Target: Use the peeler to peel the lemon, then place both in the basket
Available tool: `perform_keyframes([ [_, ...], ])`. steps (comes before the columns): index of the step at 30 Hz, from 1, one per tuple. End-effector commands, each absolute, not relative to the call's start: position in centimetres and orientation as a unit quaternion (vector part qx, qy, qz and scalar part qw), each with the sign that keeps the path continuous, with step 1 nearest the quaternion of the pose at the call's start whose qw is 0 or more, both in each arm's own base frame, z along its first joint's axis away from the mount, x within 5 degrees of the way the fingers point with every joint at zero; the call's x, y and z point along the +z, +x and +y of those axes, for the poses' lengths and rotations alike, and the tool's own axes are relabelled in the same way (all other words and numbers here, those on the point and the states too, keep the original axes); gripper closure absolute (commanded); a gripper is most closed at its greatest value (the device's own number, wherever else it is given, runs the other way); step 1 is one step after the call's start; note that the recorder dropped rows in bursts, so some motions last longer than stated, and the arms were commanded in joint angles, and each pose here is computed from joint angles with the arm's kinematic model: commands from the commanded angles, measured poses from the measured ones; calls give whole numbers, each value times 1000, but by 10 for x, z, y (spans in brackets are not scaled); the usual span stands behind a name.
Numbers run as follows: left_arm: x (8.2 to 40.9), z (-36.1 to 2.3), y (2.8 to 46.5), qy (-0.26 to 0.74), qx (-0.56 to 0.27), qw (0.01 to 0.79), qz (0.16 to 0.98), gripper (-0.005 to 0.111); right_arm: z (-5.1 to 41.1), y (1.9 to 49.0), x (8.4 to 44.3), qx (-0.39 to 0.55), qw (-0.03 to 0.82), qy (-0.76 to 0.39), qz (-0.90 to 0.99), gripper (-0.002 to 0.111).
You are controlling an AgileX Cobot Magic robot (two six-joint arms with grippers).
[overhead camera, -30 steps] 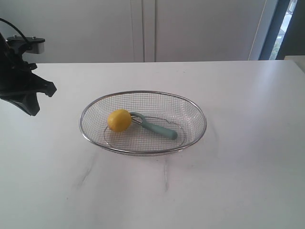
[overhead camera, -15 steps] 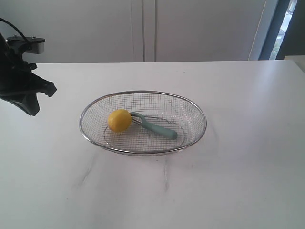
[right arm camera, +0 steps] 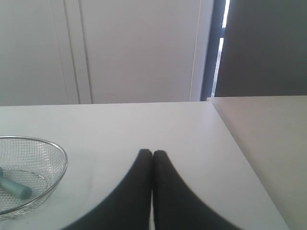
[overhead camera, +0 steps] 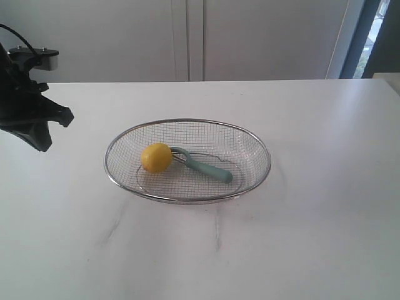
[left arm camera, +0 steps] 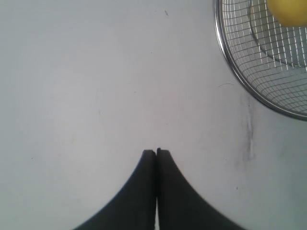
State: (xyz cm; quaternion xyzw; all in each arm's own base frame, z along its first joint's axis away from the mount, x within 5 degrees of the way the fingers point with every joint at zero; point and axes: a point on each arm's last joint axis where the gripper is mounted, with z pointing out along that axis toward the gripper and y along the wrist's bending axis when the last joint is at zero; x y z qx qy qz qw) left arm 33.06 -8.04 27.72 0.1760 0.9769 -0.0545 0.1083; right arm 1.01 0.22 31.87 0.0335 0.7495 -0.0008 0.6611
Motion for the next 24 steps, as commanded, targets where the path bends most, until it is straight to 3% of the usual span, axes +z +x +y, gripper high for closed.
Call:
perform_keyframes([
  [1, 279, -80, 327, 171, -58, 104, 978, 107, 1, 10, 302, -15, 664, 34, 747, 108],
  [10, 279, -80, 328, 171, -58, 110, 977, 107, -1, 27, 273, -17, 658, 35, 752, 108],
  [17, 283, -82, 341, 165, -57, 182, 968, 107, -2, 40, 236, -12, 625, 43, 779, 108],
  [24, 286, -83, 349, 161, -57, 230, 958, 107, -3, 45, 223, -12, 632, 43, 773, 108],
])
